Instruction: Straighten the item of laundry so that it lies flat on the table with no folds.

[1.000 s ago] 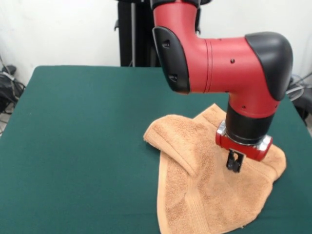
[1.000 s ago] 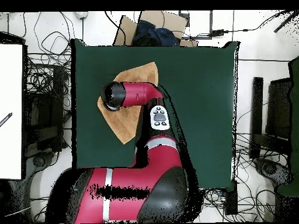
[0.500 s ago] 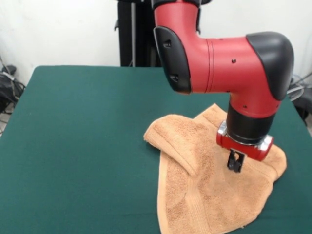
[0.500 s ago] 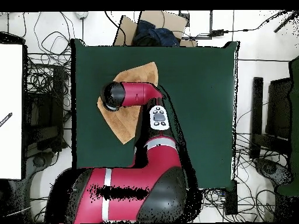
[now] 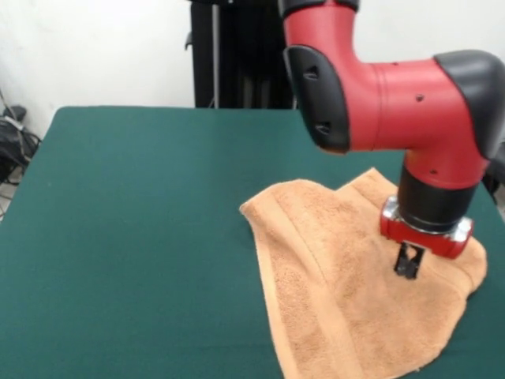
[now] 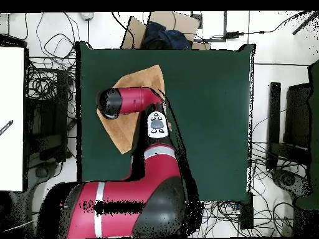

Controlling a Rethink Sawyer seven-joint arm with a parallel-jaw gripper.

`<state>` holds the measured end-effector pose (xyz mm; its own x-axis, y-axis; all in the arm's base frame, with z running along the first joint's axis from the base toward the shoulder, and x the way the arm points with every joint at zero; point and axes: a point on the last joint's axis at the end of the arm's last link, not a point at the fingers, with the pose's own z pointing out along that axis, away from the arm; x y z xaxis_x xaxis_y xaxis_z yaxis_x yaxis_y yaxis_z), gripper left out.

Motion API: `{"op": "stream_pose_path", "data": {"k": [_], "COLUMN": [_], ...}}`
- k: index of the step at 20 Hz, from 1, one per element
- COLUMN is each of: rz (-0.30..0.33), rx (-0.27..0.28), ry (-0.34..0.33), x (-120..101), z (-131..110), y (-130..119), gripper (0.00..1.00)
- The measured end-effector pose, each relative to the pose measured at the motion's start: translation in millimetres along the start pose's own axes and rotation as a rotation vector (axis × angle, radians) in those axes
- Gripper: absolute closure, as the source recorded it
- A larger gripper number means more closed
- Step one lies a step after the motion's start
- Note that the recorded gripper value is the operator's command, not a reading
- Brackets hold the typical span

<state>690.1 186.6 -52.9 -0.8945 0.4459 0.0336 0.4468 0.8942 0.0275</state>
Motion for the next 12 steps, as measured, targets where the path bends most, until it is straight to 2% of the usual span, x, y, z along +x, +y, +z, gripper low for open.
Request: {"op": "stream_pose_path", "data": {"k": [6,12], "rz": [-0.042,-0.049], "rx": [-0.004,-0.006], "ry": [-0.009,-0.012], "x": [16,18], "z": [1,1], "y": [25,30], "gripper": [1.0,1.0]}}
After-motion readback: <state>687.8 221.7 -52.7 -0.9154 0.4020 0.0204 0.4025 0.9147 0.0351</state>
